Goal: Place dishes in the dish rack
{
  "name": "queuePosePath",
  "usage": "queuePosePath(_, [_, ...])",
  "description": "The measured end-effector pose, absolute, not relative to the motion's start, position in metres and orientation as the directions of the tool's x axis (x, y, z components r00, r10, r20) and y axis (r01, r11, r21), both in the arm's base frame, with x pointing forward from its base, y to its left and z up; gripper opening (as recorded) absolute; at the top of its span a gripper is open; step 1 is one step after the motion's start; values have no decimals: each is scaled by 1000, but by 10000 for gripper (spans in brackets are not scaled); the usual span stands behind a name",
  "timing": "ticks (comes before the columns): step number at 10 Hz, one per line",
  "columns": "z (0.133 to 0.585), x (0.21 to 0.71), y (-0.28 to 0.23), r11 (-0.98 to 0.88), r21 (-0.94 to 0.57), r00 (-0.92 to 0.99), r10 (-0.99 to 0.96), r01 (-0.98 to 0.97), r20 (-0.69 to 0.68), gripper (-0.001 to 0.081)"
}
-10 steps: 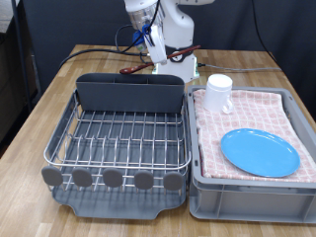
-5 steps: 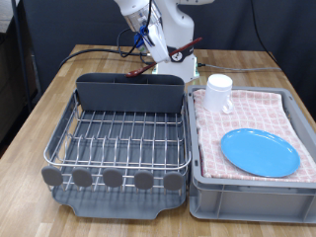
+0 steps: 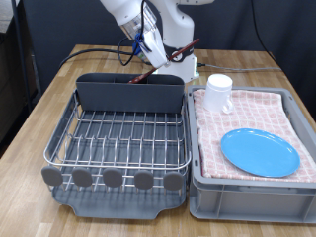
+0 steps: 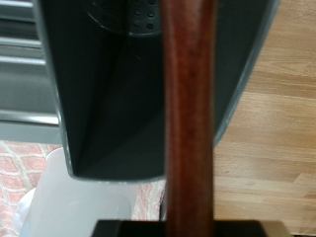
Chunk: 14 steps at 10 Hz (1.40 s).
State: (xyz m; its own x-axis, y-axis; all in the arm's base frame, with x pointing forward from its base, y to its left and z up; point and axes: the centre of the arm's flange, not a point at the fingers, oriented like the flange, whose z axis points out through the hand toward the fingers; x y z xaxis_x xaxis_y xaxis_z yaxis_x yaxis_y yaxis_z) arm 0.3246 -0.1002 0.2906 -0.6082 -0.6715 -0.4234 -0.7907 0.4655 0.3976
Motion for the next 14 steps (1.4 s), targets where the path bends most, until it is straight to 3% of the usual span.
queuePosePath(12, [265,323,-133,499,376,-624,-650,-781,-433,109])
queuePosePath(13, [266,324,-134,508,366,-626,-660,-779,-416,343])
queuePosePath(14, [267,326,-134,518,359,-629,-676,-777,-385,491])
